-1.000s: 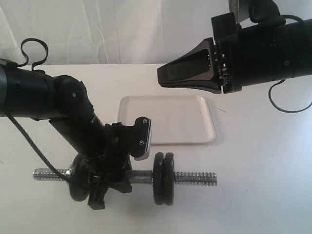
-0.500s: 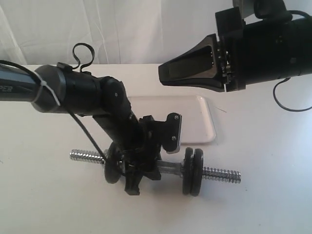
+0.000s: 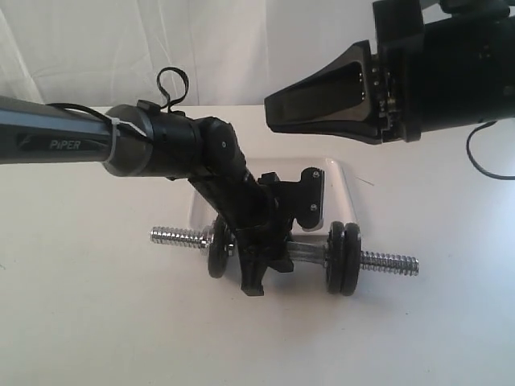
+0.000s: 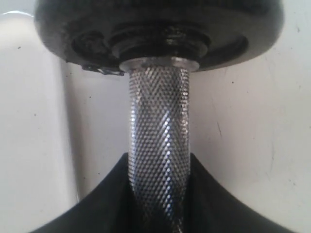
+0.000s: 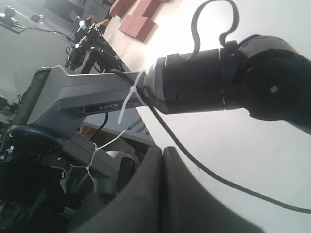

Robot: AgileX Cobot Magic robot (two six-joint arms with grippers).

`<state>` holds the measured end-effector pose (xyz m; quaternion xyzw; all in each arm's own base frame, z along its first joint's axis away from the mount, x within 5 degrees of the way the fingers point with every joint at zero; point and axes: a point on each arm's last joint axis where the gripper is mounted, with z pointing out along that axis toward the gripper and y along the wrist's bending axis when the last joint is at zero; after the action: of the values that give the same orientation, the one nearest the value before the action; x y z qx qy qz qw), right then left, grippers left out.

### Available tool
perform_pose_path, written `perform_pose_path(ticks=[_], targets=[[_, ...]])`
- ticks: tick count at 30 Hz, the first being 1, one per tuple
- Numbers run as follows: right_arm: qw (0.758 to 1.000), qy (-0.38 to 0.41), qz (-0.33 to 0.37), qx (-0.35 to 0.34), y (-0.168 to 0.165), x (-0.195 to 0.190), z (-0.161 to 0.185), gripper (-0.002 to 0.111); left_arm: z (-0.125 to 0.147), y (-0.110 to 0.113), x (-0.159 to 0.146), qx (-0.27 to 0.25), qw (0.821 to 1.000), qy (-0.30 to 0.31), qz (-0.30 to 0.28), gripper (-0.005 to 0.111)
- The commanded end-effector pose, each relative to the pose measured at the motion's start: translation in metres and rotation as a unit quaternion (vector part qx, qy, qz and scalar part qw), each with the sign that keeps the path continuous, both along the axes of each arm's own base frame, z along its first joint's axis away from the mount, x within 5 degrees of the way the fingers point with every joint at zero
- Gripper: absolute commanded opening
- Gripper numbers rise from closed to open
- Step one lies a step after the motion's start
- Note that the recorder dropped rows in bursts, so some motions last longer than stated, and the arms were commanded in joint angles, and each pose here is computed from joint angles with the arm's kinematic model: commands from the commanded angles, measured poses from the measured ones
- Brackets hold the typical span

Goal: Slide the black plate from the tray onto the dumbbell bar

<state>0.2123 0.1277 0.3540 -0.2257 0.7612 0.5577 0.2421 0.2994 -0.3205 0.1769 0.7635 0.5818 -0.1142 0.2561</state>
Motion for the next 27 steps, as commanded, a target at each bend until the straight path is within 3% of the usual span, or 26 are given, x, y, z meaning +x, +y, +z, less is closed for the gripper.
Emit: perform_pose_path(ticks=[1, 27], targets=[[1.000, -0.006, 0.003, 0.001, -0.0001, -0.0030, 0.0046, 0.000, 0.0469, -0.0114, 0.0018, -0.090, 0.995, -0.028, 0.037, 0.000], [1.000, -0.005, 0.003, 0.001, -0.0001, -0.0029, 0.0045, 0.000, 0.0471, -0.0115, 0.0022, -0.105, 0.989, 0.019, 0.103, 0.000]])
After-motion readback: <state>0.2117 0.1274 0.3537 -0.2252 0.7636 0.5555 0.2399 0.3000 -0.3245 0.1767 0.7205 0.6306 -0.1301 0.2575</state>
